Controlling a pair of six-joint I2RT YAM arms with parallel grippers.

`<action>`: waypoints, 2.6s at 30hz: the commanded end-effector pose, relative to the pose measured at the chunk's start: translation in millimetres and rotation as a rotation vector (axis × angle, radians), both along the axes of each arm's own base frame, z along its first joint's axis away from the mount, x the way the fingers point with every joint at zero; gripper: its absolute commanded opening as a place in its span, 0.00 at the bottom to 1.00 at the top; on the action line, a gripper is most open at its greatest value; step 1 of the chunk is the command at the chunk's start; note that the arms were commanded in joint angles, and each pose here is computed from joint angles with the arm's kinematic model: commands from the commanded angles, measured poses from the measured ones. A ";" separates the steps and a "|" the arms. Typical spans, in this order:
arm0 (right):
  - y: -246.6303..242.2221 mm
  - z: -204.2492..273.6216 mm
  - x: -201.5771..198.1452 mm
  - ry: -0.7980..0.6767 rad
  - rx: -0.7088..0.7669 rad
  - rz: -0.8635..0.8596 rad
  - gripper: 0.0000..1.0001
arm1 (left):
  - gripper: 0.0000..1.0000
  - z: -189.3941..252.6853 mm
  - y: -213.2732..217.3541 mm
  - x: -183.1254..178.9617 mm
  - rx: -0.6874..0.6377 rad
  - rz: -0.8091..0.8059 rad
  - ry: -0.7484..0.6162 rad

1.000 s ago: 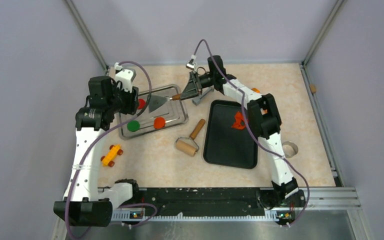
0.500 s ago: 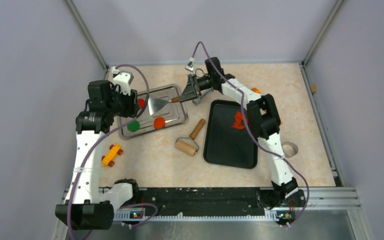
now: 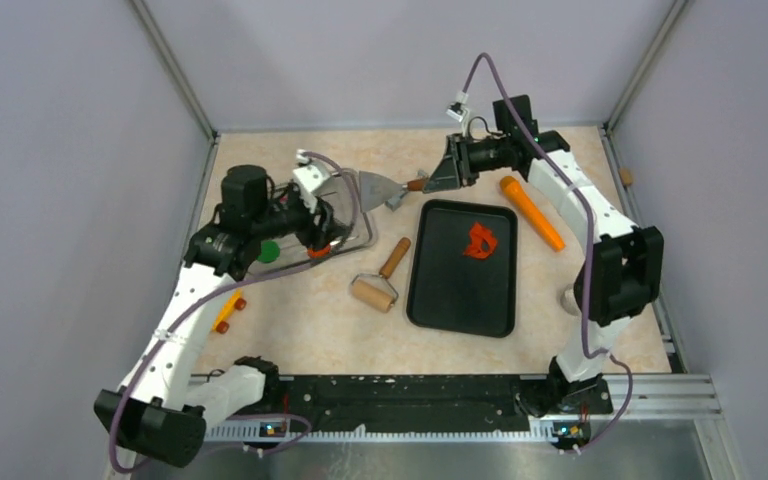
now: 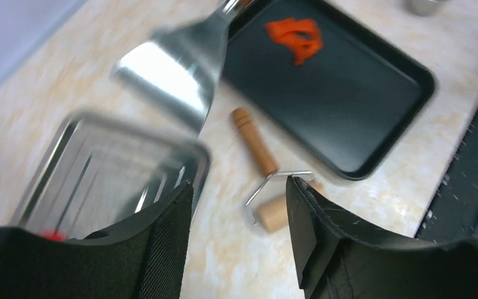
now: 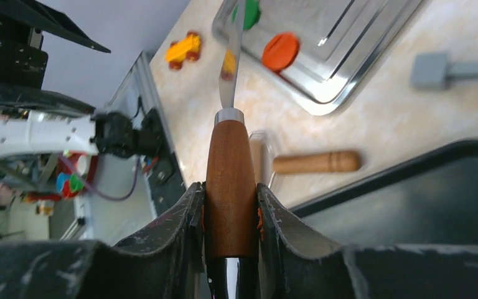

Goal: Roll out the dumpling wrappers from the dough

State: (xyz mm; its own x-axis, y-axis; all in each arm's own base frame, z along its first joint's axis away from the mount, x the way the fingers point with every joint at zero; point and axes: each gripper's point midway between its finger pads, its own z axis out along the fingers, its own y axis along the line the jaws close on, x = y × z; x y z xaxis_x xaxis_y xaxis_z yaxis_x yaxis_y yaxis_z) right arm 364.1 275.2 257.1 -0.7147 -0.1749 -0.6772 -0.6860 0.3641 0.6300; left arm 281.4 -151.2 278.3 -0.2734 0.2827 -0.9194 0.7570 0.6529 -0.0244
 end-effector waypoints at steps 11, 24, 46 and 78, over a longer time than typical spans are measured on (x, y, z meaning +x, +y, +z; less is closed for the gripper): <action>-9.6 20.5 -85.4 0.091 0.111 0.102 0.00 | 0.62 12.7 -148.3 -21.5 0.224 -0.634 -0.427; -11.8 20.5 -110.5 0.164 0.170 0.141 0.00 | 0.57 -12.1 -184.3 12.0 0.253 -0.633 -0.464; -145.2 7.7 -24.5 0.049 -0.022 -0.388 0.89 | 0.00 -120.9 -30.6 -97.5 0.593 -0.758 0.055; -222.7 -13.2 -12.1 -0.071 -0.408 -0.600 0.91 | 0.54 -145.9 -16.1 -89.8 0.597 -0.580 0.053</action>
State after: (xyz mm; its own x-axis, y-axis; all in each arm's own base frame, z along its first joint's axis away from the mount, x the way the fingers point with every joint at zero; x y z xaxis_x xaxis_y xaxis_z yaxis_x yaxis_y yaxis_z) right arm 336.7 77.8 237.8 -0.7543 -0.0326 -0.6558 -0.4149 0.7977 0.4375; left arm 153.0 -146.8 79.3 0.1013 0.8900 -0.4446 0.9932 -0.1165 -0.0069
